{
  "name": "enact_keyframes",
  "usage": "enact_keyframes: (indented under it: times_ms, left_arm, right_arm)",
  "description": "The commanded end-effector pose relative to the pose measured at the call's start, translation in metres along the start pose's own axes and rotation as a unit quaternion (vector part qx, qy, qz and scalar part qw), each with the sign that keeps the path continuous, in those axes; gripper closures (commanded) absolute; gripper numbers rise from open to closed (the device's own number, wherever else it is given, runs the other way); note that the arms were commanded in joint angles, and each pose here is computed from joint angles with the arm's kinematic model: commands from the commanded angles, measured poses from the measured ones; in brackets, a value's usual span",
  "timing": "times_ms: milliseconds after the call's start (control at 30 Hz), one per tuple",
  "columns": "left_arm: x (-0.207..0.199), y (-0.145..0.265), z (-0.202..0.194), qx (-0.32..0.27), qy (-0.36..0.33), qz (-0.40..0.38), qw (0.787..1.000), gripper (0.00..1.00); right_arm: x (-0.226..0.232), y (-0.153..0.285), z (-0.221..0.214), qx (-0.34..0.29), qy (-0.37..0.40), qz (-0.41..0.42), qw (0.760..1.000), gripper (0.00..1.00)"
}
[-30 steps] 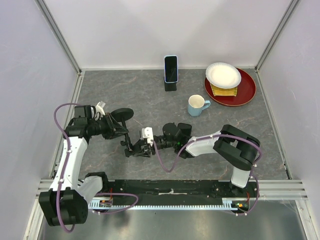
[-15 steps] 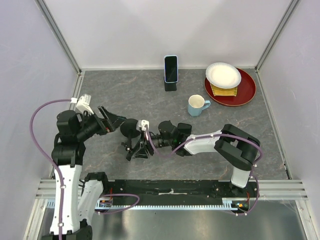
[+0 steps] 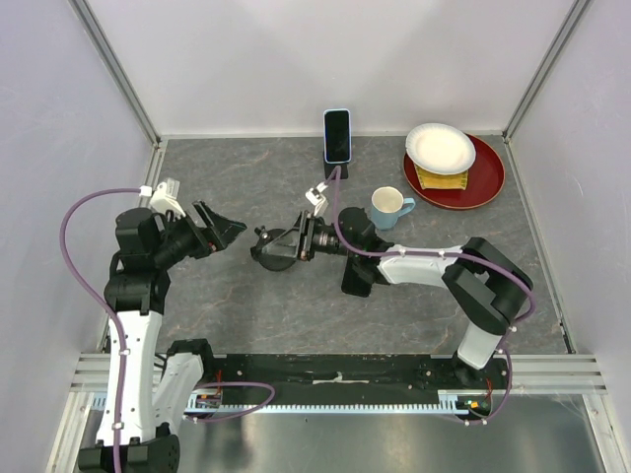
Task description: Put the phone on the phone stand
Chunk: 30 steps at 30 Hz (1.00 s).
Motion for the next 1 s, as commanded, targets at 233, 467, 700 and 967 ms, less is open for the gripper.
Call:
enact_keyframes:
  times_ms: [233, 467, 700, 967]
  left_arm:
    - [0.006, -0.025, 0.012, 0.005, -0.004, -0.031, 0.999, 0.14]
    - [0.009, -0.041, 0.021, 0.004, 0.007, -0.048, 0.999, 0.15]
    - [-0.010, -0.050, 0.044, -0.019, 0.032, -0.099, 0.994, 0.16]
    - [-0.018, -0.060, 0.061, -0.014, 0.024, -0.126, 0.992, 0.17]
  right_arm:
    - [0.001, 0.004, 0.045, -0.073, -0.124, 0.108, 0.984, 1.00]
    - [-0.016, 0.012, 0.038, -0.129, -0.119, 0.048, 0.983, 1.00]
    - [-0.027, 0.027, 0.031, -0.197, -0.158, -0.010, 0.968, 0.94]
    - [-0.012, 0.027, 0.039, -0.195, -0.118, -0.074, 0.971, 0.57]
Point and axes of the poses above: each gripper's point midway between its finger pads, its own y axis back along the fingers, its own x axis along the line the jaws close on, z = x × y, the point moved 10 cm from there along y, back along the fingers, and after that the axes turned 9 degrees about y, right-handed, at the moved point
